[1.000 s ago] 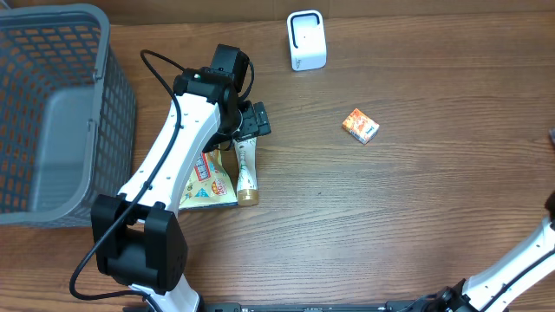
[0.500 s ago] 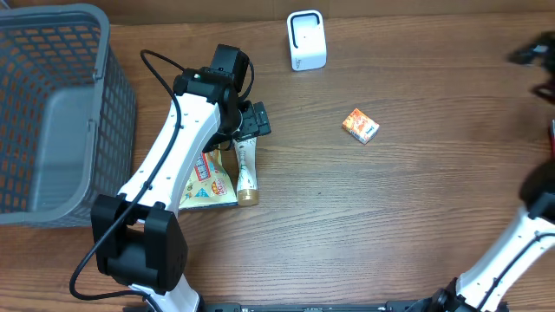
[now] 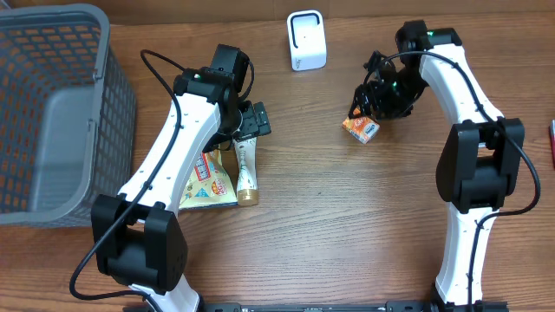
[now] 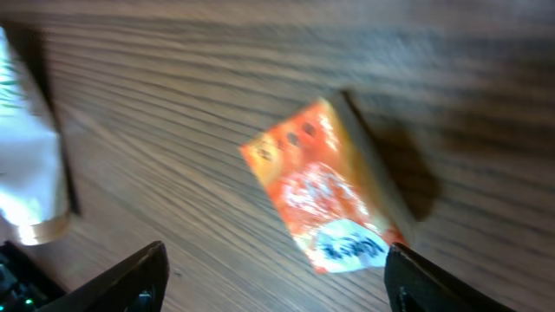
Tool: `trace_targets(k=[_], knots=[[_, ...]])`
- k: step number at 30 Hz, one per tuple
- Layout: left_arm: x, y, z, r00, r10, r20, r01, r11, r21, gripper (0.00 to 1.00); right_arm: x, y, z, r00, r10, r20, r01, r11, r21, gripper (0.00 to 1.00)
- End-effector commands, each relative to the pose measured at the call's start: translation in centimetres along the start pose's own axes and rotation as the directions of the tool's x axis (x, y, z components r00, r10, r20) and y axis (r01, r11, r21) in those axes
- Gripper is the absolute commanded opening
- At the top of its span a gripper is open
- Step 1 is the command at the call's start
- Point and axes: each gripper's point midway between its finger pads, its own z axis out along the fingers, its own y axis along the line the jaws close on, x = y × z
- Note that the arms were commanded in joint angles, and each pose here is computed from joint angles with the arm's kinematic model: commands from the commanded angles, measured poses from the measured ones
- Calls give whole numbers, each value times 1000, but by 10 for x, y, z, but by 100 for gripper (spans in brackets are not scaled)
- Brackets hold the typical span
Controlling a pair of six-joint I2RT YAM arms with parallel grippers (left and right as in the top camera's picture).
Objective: Scan the item barcode
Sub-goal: 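Reach the right gripper to the orange box and grasp it, then lift the orange box to the white scanner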
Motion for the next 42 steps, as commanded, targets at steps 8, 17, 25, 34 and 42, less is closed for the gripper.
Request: trace_targets(k=[8,17,25,34,42], knots=[[3,-1,2,1000,26,-7,-26,1000,-1,100,-27,-42,17,987,-112,113,94,983,158,76],[3,-1,2,1000,26,-7,-26,1000,-1,100,-10,-36,31,983,-175,61,169,981,94,45],[3,-1,2,1000,26,-7,-26,1000,-1,100,-18,57,-7,986,42,161,53,834,-549,4],[3,-1,2,1000,26,-7,-26,1000,-1,100,-29,92,-84,967,172,187,89,462,-882,4],[3,-1,2,1000,26,-7,-26,1000,-1,100,-29,92,-84,970,192,149,47,455,-889,4]])
